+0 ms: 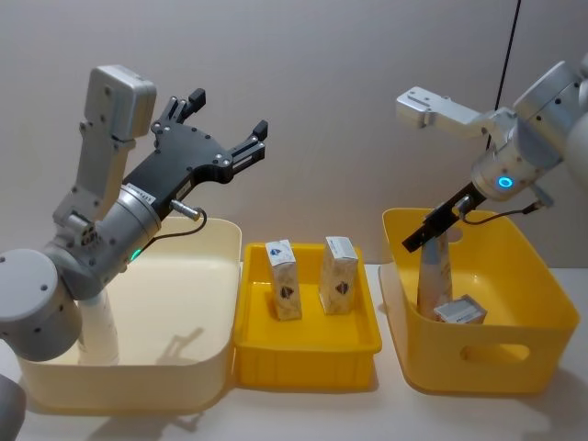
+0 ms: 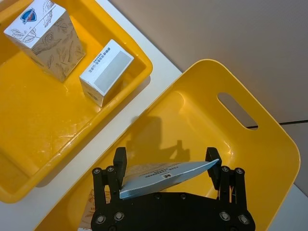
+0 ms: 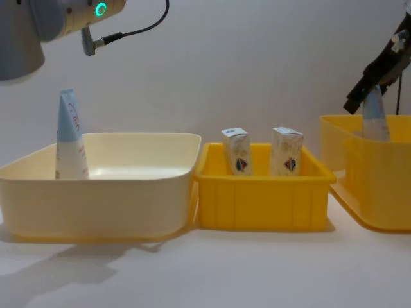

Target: Bimanual collaborative sorting of washing and personal care products

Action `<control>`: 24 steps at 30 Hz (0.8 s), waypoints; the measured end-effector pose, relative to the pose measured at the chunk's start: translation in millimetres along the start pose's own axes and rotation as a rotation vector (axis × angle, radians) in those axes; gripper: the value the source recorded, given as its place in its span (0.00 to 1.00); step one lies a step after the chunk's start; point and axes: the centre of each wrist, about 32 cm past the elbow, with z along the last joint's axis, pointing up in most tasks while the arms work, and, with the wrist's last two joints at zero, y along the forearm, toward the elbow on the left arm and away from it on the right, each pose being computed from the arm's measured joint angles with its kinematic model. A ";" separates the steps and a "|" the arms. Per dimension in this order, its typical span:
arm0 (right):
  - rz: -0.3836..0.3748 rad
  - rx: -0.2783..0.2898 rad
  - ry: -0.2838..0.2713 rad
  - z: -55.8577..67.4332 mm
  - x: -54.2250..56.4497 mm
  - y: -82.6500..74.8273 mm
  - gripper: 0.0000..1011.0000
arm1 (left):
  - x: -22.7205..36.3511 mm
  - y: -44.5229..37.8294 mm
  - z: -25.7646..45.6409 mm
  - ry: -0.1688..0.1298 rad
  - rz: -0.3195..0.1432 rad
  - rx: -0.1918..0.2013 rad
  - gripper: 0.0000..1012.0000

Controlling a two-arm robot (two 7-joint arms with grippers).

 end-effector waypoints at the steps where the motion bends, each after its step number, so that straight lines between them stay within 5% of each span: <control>1: 0.000 0.000 0.000 0.0 0.0 0.0 0.99 | 0.0 0.0 0.0 0.000 0.000 0.000 0.99; 24: 0.000 0.000 0.000 0.0 0.0 0.0 0.99 | 0.0 0.0 0.0 0.000 0.000 0.000 0.99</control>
